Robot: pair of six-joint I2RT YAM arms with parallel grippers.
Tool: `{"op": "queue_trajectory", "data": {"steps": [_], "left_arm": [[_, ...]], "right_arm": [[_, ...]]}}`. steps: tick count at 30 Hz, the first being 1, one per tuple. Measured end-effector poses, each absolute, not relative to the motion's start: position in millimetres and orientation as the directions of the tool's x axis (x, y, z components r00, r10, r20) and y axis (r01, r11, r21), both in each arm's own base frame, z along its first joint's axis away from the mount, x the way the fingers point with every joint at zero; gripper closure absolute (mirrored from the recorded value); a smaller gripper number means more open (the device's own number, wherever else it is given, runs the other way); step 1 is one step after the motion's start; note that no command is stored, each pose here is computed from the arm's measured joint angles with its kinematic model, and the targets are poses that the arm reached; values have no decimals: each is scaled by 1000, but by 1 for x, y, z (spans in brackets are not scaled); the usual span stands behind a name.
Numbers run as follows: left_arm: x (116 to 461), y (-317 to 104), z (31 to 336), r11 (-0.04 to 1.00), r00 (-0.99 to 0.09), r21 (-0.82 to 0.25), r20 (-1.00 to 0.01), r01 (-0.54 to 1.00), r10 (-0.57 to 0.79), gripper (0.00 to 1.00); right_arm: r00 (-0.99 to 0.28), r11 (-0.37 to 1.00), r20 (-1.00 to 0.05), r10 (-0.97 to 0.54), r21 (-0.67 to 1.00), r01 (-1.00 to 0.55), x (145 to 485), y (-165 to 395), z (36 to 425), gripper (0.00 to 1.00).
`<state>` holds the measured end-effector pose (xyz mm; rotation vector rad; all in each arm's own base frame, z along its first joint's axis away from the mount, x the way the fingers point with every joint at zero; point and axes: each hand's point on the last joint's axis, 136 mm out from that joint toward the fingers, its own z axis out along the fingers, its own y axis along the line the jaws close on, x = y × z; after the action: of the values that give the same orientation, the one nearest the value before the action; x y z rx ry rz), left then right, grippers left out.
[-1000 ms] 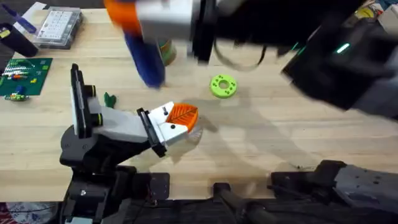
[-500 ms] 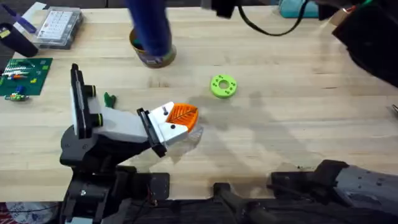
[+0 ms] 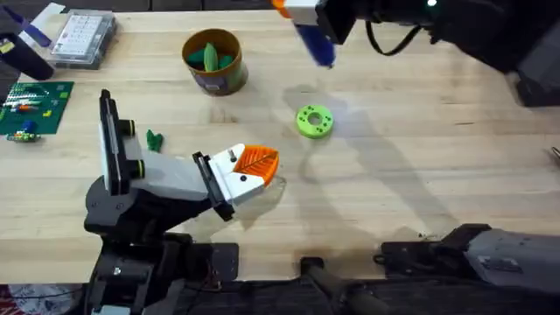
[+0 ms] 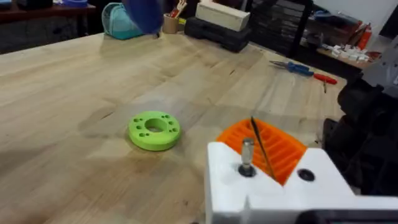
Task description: Pick up the gripper from the table and insert it into the empty holder that is missing its gripper. Then pick up a screw, insert it into the mounting hole, and use the screwdriver to tighten it. Finally, clean up the table by picking up the vegetable and placing it into the bucket.
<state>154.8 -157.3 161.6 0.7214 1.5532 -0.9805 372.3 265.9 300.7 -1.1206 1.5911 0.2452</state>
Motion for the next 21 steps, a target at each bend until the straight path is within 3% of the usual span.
{"op": "queue_trajectory", "data": {"steps": [5,10,21], "left_arm": [[155,-157,162,471,-206,-208,-977,857,-57,997],[155,-157,162,471,-206,-208,-977,857,-57,997],[155,-157,162,473,-206,-208,-977,856,-57,997]], "right_arm": [[83,477,-704,-706,-558,-679,419,229,260,973],[39,369,-536,-844,-631,-682,456,196,192,973],[69,129,-265,-962,-660,-740,492,179,59,973]]}}
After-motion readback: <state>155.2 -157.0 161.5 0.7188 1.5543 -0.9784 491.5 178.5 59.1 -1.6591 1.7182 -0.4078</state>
